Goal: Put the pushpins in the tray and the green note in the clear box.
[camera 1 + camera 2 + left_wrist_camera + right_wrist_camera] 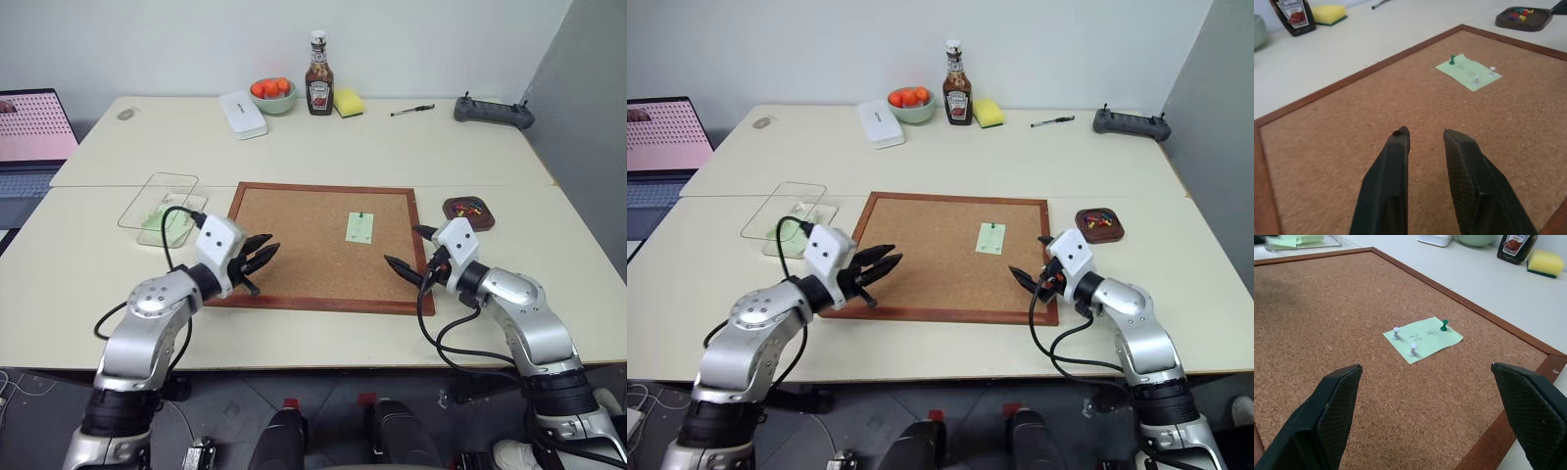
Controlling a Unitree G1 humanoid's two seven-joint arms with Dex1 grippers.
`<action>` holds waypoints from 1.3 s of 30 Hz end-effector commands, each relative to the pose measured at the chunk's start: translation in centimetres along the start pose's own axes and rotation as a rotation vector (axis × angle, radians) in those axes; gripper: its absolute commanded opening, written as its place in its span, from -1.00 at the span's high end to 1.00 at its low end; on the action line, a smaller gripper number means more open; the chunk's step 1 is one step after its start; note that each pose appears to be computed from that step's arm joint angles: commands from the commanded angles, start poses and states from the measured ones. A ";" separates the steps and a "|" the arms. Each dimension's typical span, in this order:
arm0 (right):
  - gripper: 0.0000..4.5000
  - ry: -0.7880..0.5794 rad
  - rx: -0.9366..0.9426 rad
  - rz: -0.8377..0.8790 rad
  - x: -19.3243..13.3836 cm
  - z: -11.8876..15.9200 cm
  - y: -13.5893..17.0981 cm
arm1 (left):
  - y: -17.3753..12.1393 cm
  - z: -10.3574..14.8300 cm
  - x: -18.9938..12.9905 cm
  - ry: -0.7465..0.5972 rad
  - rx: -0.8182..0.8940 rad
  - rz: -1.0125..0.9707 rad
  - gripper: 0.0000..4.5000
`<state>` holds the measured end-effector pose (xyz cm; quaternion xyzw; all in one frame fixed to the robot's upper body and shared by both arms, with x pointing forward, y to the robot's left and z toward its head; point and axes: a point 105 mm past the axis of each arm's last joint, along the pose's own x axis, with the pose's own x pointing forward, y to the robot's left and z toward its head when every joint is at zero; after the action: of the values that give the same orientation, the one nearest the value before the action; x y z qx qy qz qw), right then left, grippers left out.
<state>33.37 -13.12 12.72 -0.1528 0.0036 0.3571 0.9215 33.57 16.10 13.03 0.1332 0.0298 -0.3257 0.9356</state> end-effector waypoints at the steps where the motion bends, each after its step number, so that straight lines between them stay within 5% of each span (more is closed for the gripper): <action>1: -1.00 -0.065 -0.025 0.003 -0.1 1.8 0.2 | -0.2 0.1 1.7 -0.021 0.023 -0.007 0.97; 13: -1.00 -0.043 -0.039 0.074 3.0 2.1 1.8 | -0.8 -2.2 4.9 -0.018 -0.032 0.040 0.97; 20: -1.00 -0.036 0.065 0.039 6.2 3.1 0.3 | -1.6 -5.2 5.3 0.066 -0.027 0.005 0.97; 32: -1.00 0.084 0.068 -0.060 11.8 2.7 -3.3 | -2.0 -5.2 5.5 0.065 -0.021 -0.018 0.97; 39: -0.41 0.132 0.051 -0.088 12.9 1.4 -3.6 | -2.2 -5.0 5.4 0.062 -0.017 -0.024 1.00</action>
<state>44.74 -6.89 12.31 -0.1470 0.0910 0.3090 0.9352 37.07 12.75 8.11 0.1317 0.0408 -0.3264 0.9351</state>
